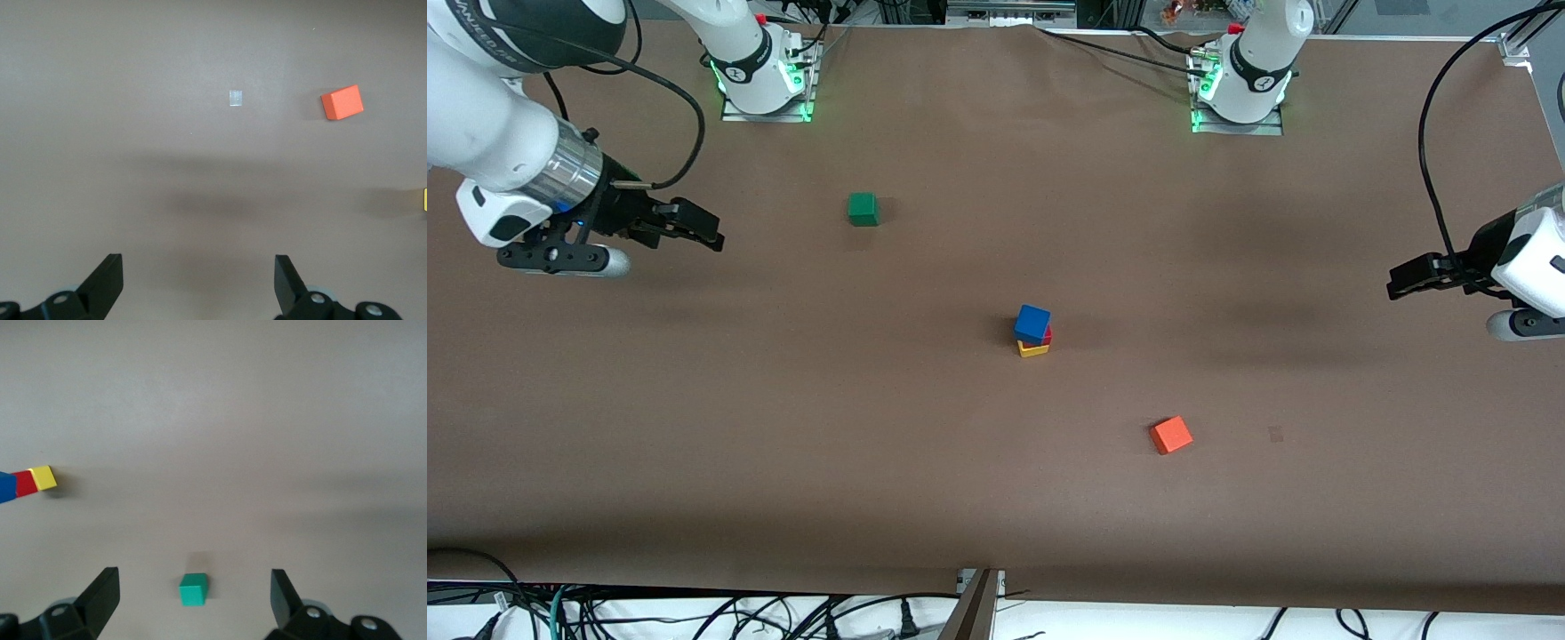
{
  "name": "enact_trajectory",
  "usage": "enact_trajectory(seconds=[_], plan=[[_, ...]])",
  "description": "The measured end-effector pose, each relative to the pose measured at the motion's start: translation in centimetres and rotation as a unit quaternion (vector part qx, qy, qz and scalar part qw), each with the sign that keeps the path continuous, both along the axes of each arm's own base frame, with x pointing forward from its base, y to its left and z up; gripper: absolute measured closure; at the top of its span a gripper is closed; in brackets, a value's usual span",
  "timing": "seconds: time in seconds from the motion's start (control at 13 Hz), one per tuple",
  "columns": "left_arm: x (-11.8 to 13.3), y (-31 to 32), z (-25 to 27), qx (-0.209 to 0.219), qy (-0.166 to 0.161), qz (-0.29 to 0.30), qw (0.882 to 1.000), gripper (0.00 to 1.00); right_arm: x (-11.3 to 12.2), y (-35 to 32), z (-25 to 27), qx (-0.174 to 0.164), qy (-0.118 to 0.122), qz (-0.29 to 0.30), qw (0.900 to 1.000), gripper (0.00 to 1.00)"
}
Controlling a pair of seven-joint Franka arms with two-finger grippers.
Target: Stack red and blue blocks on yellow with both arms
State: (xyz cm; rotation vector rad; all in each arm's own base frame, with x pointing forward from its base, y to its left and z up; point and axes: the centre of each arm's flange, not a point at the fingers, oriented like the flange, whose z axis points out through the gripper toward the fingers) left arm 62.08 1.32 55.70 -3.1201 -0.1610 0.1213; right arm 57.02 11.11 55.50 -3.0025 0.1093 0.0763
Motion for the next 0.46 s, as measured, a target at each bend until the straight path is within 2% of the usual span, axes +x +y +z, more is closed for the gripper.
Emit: enact_trajectory(seconds=[0.46], plan=[[0.01,-0.11,0.02,0.0,0.0,-0.001,1.0,0.0,0.13,-0.58,-0.24,-0.008,-0.005,0.031,0.999,0.0]])
